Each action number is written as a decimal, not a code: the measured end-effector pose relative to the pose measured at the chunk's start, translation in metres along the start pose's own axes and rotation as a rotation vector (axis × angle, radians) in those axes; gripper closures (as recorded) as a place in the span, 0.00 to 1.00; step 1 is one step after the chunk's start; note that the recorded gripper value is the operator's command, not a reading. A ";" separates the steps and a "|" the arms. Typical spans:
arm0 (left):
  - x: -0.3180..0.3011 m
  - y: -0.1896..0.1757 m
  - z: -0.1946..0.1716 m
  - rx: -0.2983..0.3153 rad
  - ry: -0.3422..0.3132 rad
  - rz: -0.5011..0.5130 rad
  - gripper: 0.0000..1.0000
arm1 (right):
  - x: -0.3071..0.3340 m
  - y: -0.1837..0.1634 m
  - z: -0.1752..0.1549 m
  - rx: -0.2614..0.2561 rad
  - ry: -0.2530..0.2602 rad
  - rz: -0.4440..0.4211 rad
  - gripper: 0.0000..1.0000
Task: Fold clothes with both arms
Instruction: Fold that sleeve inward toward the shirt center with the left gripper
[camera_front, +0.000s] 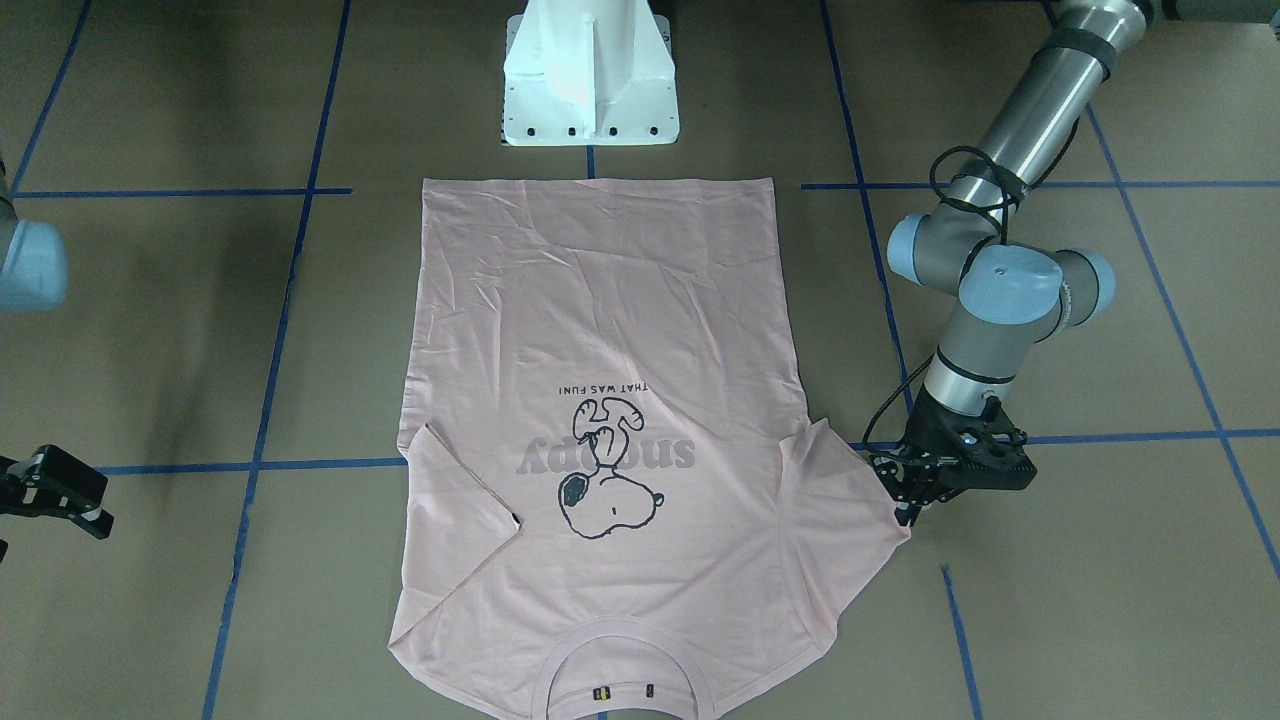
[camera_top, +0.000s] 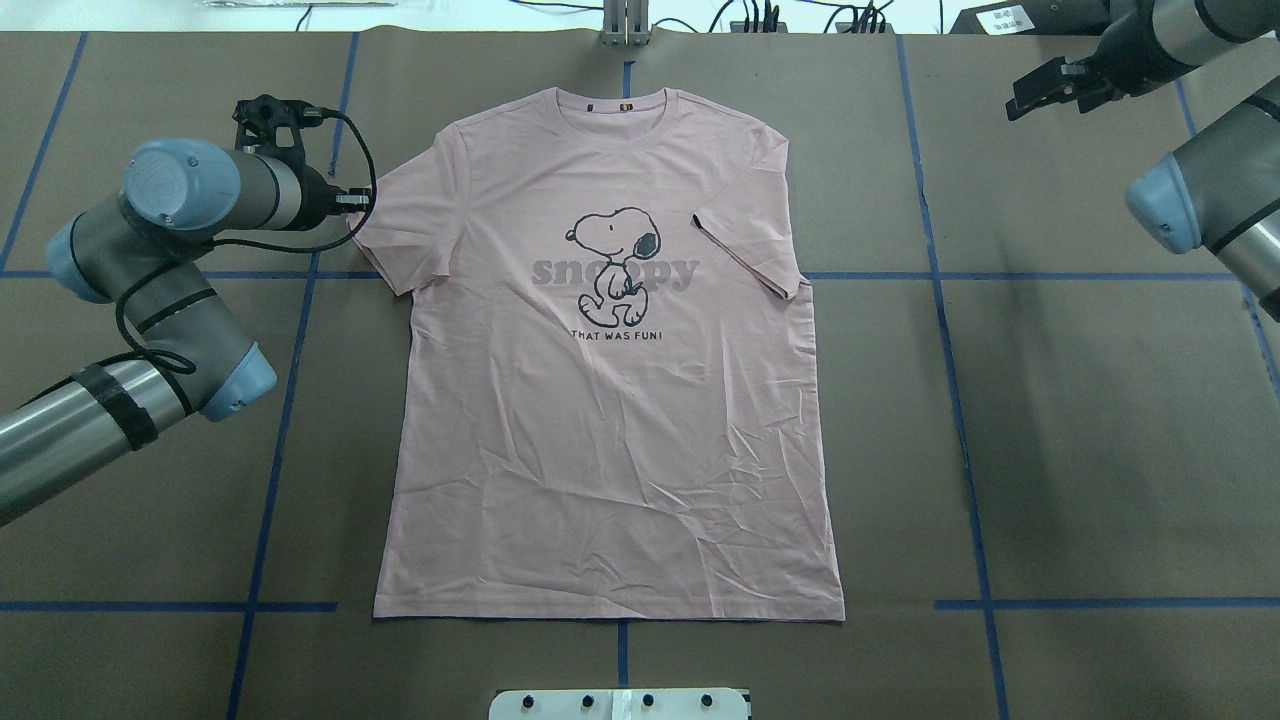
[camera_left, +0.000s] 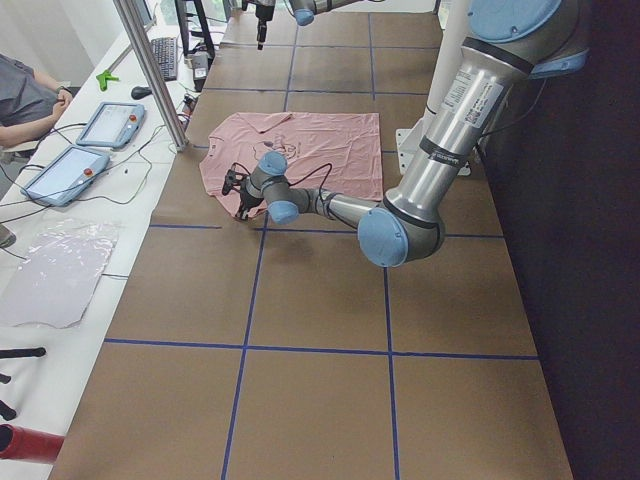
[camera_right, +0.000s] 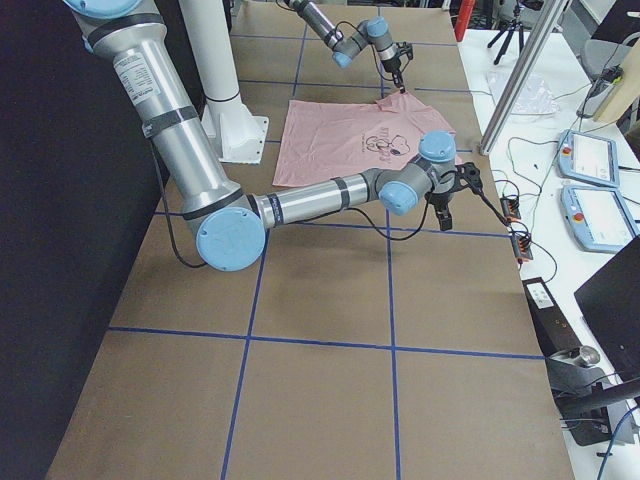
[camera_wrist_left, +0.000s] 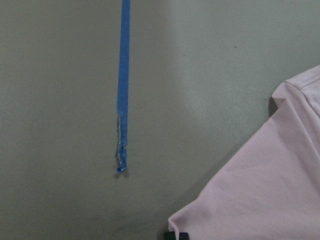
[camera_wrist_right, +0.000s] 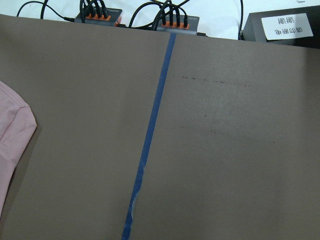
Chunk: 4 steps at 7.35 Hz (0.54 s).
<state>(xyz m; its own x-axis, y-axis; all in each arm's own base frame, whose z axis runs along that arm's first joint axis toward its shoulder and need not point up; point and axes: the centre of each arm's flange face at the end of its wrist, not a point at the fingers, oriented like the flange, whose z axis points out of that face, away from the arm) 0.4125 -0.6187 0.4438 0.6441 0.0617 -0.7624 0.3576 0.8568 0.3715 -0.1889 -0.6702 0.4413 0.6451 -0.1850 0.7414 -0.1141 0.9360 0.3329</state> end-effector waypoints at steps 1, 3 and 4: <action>0.017 -0.008 -0.012 -0.007 -0.008 -0.001 1.00 | -0.001 -0.001 0.000 0.001 0.000 0.001 0.00; 0.076 -0.034 -0.039 -0.048 -0.069 -0.018 1.00 | -0.002 -0.002 -0.001 0.003 -0.001 0.006 0.00; 0.113 -0.045 -0.048 -0.078 -0.103 -0.034 1.00 | -0.003 -0.002 -0.001 0.005 -0.001 0.006 0.00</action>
<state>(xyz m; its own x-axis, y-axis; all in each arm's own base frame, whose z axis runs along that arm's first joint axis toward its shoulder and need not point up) 0.4371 -0.6252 0.3151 0.7003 -0.0174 -0.7136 0.3292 0.8949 0.3013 -0.1892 -0.6714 0.4378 0.6434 -0.1794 0.7442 -0.1217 0.9358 0.3308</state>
